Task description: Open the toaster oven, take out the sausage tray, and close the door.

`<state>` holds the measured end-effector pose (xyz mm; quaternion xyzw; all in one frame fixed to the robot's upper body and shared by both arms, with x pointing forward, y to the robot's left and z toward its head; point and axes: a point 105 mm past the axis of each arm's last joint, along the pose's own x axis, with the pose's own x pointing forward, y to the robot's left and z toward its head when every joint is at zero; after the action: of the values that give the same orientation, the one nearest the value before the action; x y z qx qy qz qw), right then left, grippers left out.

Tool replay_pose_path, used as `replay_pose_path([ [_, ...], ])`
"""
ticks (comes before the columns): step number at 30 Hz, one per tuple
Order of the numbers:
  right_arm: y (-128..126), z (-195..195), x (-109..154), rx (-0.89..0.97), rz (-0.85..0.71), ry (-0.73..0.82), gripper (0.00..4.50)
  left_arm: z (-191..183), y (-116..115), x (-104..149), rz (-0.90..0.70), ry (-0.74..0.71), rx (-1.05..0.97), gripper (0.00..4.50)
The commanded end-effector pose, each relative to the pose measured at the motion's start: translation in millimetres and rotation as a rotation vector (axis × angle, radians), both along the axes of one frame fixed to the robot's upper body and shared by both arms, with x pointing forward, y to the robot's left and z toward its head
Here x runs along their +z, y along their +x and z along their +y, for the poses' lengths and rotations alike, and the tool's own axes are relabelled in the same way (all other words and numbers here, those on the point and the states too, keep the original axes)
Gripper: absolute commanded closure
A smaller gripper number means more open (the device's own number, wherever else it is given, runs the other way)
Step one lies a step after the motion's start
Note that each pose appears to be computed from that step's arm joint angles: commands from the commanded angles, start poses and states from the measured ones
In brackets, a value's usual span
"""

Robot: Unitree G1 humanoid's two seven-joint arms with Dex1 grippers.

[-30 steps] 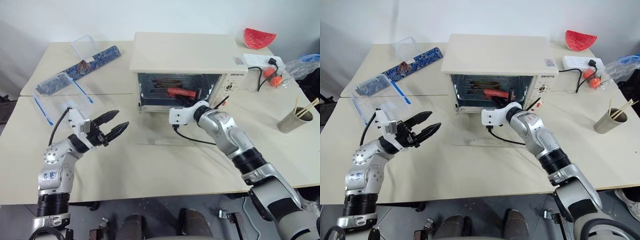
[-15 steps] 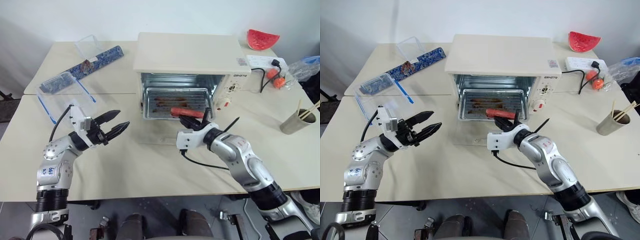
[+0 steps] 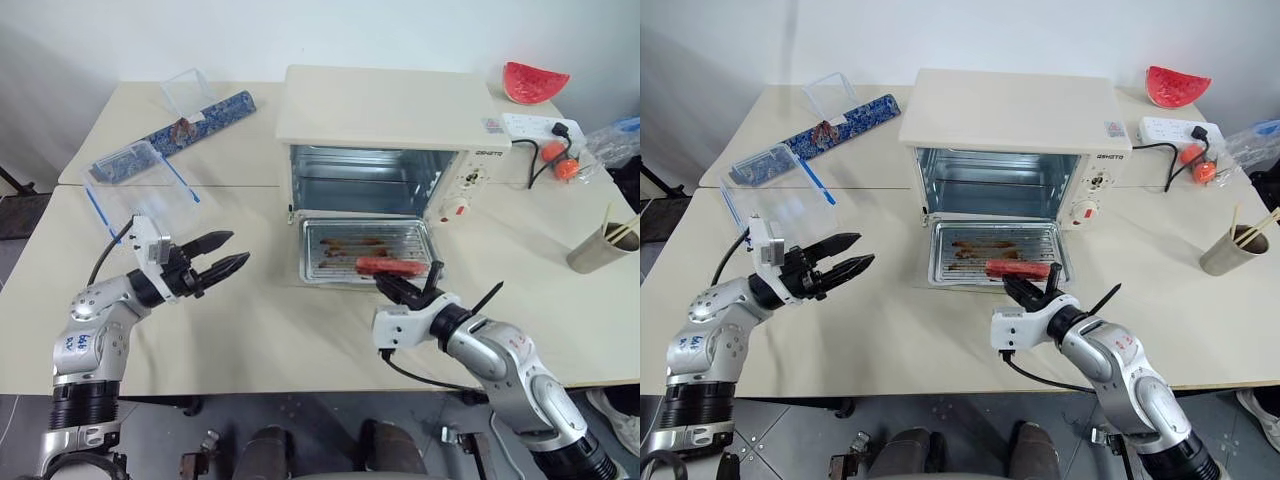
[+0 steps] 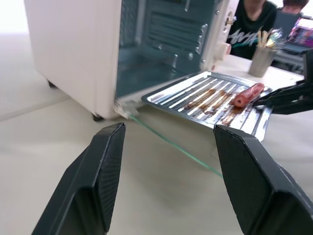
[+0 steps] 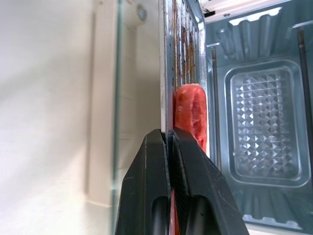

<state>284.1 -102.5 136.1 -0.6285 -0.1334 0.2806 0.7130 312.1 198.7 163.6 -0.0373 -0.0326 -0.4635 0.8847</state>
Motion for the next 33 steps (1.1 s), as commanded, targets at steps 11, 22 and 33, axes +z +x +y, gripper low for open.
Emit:
replay_pose_path([
  [11, -10, 9, 39, 0.164, -0.259, -0.068, 4.50, -31, -5, 12, 0.718, -0.365, -0.192, 0.02],
  [22, -16, 26, 42, 0.276, -0.235, -0.064, 4.50, -74, 6, 19, 0.872, -0.482, -0.232, 0.02],
  [33, -17, 28, 42, 0.294, -0.156, -0.033, 4.50, -84, 3, 9, 0.946, -0.541, -0.219, 2.93],
])
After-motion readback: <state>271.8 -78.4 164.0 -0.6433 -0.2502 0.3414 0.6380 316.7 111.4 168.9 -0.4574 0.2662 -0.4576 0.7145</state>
